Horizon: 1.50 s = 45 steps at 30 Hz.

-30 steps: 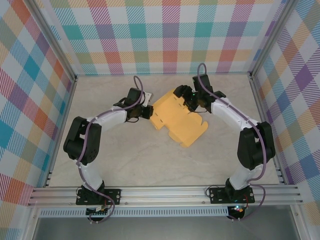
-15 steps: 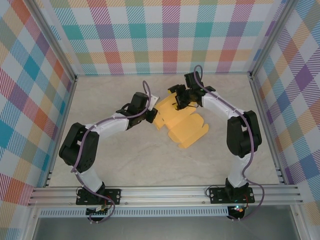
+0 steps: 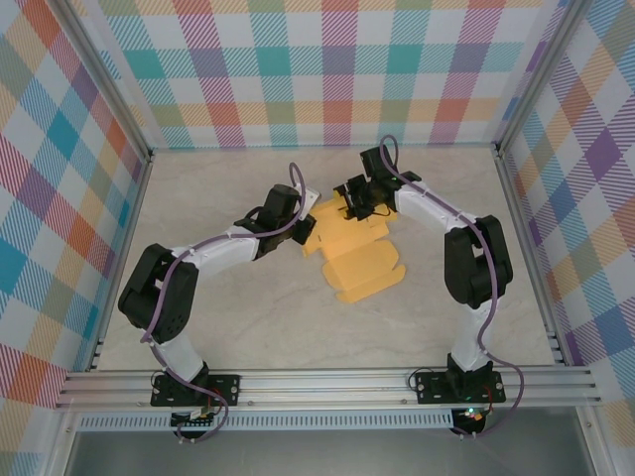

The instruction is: Fold the paper box

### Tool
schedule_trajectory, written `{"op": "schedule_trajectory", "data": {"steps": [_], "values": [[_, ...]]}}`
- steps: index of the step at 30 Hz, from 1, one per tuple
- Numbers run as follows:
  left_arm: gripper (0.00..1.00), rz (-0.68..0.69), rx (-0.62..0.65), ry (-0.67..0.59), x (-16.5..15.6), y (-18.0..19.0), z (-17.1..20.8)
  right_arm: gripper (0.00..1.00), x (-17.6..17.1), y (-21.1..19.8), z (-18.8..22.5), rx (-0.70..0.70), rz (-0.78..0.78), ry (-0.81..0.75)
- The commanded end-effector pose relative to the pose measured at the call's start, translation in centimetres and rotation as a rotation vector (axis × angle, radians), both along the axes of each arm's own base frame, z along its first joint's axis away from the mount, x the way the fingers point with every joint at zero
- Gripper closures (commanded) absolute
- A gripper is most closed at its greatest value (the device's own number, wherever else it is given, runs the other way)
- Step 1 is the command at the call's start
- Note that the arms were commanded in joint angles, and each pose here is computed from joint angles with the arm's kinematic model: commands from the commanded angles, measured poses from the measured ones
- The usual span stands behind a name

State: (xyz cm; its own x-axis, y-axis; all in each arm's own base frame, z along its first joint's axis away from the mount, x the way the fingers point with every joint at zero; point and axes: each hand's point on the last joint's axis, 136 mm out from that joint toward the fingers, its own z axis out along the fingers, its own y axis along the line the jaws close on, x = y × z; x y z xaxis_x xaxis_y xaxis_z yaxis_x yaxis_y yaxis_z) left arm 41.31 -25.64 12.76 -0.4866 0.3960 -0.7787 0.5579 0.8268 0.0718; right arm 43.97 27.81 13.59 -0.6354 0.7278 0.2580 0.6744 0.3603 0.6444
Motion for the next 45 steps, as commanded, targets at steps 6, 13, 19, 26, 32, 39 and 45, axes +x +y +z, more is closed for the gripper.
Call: {"op": "schedule_trajectory", "data": {"steps": [6,13,19,26,32,39,45], "values": [[0.62,0.005,-0.106,-0.029,-0.4,-1.1,3.3,0.87,0.6,0.6,0.3,0.029,-0.009,-0.017],[0.12,-0.075,-0.21,-0.013,-3.5,-0.3,7.0,0.89,0.9,1.4,0.7,0.096,0.064,-0.144],[0.0,0.029,-0.232,-0.04,-4.6,4.8,7.5,0.89,0.3,1.6,0.8,0.161,0.174,-0.281],[0.0,-0.02,-0.189,-0.061,-6.5,7.1,3.7,0.89,-1.2,1.5,1.0,0.315,0.291,-0.343],[0.0,0.047,-0.173,-0.227,-6.7,9.2,2.0,0.88,-1.4,1.6,3.0,0.393,0.353,-0.373],[0.0,-0.097,-0.148,-0.246,-7.7,7.6,1.8,0.87,-1.0,1.6,5.0,0.466,0.456,-0.41],[0.05,-0.138,-0.149,-0.227,-6.8,6.5,1.5,0.88,-1.4,1.8,4.6,0.469,0.5,-0.42]]}}
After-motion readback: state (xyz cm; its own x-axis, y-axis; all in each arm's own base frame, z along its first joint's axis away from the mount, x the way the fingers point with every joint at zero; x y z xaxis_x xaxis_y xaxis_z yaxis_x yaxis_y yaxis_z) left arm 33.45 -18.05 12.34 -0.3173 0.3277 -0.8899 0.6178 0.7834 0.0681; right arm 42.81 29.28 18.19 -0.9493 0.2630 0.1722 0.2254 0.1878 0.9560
